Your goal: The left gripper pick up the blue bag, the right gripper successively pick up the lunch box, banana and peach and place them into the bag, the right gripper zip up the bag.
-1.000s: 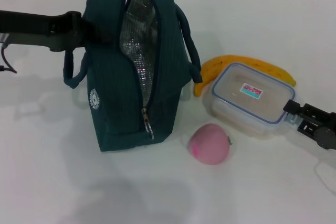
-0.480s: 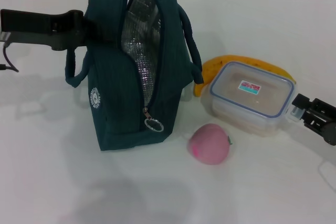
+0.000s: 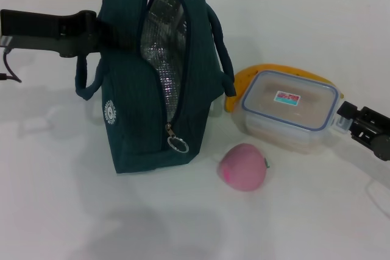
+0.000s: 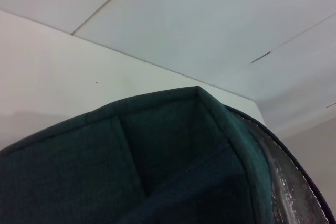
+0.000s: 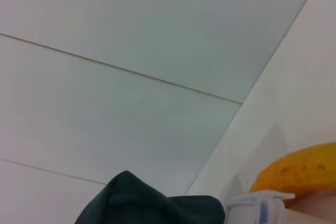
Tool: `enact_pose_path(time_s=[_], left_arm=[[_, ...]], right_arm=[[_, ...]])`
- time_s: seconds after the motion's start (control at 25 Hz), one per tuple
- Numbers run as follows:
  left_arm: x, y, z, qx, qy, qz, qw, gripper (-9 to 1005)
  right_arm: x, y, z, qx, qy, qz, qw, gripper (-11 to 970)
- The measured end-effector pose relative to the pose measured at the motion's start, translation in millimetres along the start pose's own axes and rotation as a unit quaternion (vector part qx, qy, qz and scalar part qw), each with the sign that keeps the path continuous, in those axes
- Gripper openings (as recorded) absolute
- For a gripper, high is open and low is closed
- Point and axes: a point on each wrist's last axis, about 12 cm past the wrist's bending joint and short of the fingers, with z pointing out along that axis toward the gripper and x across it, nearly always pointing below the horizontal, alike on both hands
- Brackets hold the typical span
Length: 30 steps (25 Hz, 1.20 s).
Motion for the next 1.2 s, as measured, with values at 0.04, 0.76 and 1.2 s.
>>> enact_pose_path(time_s=[0.04, 0.76, 1.2], left_arm=[[0.0, -0.1, 0.0, 0.000, 0.000, 0.000, 1.000, 31], [-2.9, -3.0, 1.7, 0.003, 0.000, 0.002, 1.000, 31], [-3.7, -3.7, 2.2, 0.004, 0.001, 0.004, 1.000, 31]], right_arm=[[-0.6, -0.3, 0.9, 0.002, 0.000, -0.001, 1.000, 473], [-5.3, -9.4, 9.7, 0.045, -0.009, -0.001, 0.999, 465], [-6.3, -8.7, 13.1, 0.044, -0.007, -0.001, 0.999, 460]])
